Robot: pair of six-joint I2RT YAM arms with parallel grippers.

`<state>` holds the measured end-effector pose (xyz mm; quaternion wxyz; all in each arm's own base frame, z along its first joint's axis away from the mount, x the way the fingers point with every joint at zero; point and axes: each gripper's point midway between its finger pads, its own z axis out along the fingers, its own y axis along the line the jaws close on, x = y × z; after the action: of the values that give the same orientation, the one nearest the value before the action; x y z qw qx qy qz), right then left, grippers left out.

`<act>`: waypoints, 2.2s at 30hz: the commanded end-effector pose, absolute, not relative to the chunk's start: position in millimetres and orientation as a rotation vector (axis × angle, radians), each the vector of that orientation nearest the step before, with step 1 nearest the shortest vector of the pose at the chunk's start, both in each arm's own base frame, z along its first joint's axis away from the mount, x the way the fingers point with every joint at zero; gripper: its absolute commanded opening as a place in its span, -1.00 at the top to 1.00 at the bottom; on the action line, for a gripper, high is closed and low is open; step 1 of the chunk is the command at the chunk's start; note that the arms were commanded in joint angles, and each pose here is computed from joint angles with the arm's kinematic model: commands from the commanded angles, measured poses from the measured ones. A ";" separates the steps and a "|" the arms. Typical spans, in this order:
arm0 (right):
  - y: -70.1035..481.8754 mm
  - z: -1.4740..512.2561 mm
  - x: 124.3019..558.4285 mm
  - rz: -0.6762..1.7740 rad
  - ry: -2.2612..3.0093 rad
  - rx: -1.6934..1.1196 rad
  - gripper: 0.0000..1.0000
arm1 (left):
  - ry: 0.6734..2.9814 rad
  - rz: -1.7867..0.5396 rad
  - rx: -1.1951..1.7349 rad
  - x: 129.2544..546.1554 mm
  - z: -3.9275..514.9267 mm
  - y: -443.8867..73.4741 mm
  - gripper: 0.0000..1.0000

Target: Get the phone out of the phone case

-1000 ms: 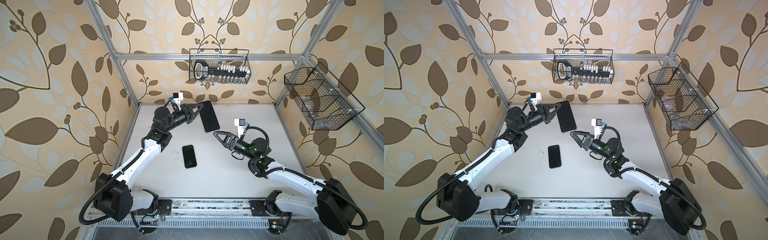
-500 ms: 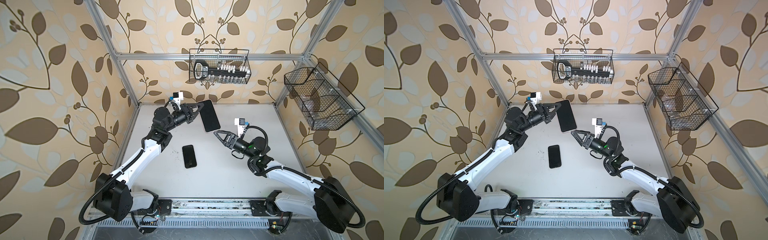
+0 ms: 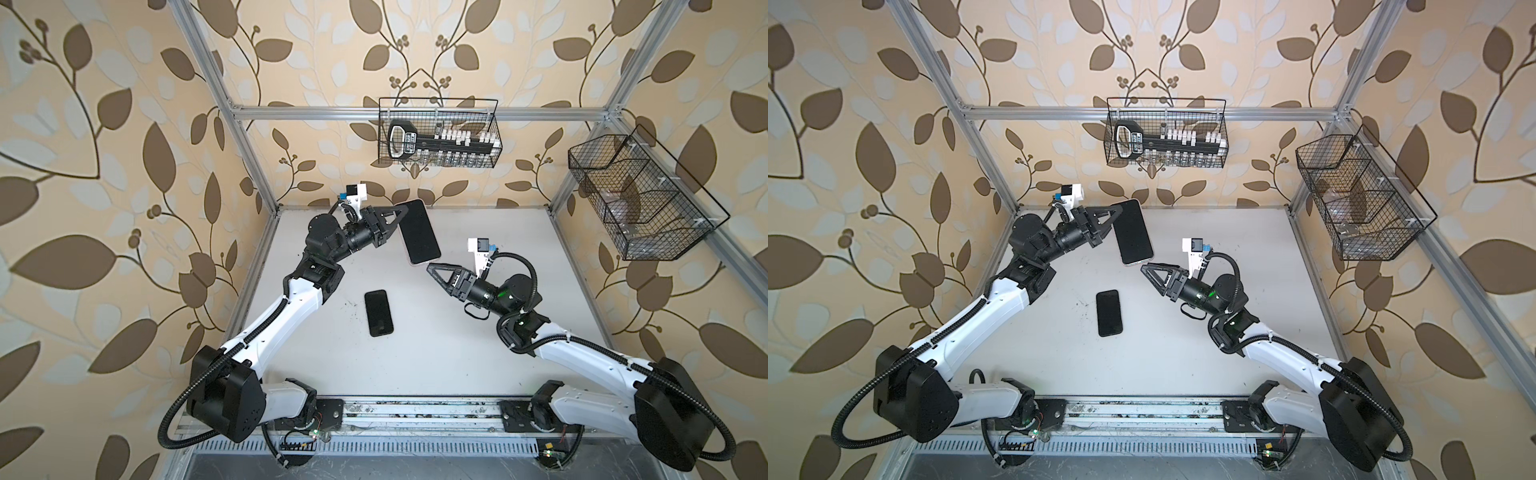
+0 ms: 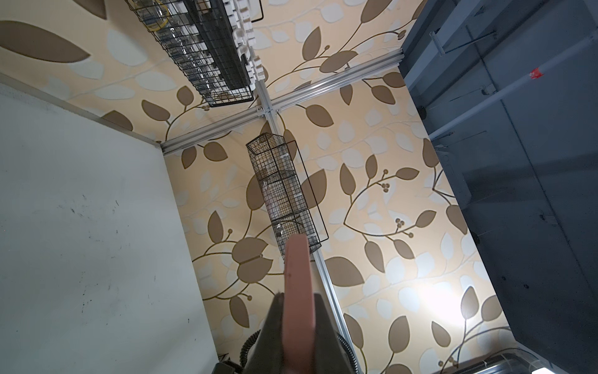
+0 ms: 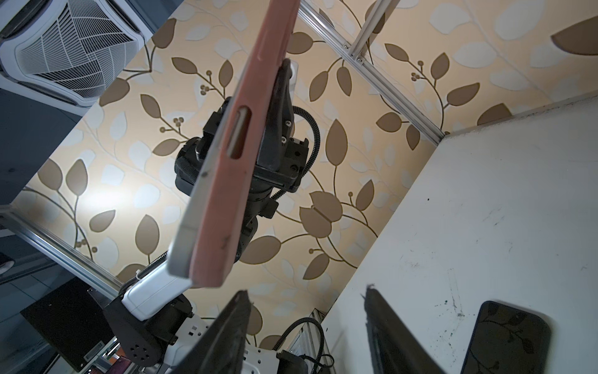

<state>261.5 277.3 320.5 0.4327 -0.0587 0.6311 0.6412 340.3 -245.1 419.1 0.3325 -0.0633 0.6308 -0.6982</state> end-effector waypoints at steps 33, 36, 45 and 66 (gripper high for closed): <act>274.2 354.1 265.2 1.620 1.475 -0.200 -0.15 | 1.503 -1.901 -0.063 311.7 459.2 -240.7 1.00; 272.0 354.2 267.9 1.621 1.471 -0.189 -0.16 | 1.498 -1.905 -0.063 309.9 460.8 -240.0 1.00; 266.6 366.3 273.8 1.660 1.425 -0.166 -0.15 | 1.500 -1.919 -0.054 303.9 460.2 -242.3 1.00; 273.4 379.6 280.8 1.760 1.353 -0.134 -0.10 | 1.555 -1.930 -0.058 314.1 435.8 -257.7 1.00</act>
<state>282.5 279.1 348.5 0.4198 -0.0513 0.5871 0.6903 330.3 -254.4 417.1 0.3171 -0.0610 0.6150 -0.7194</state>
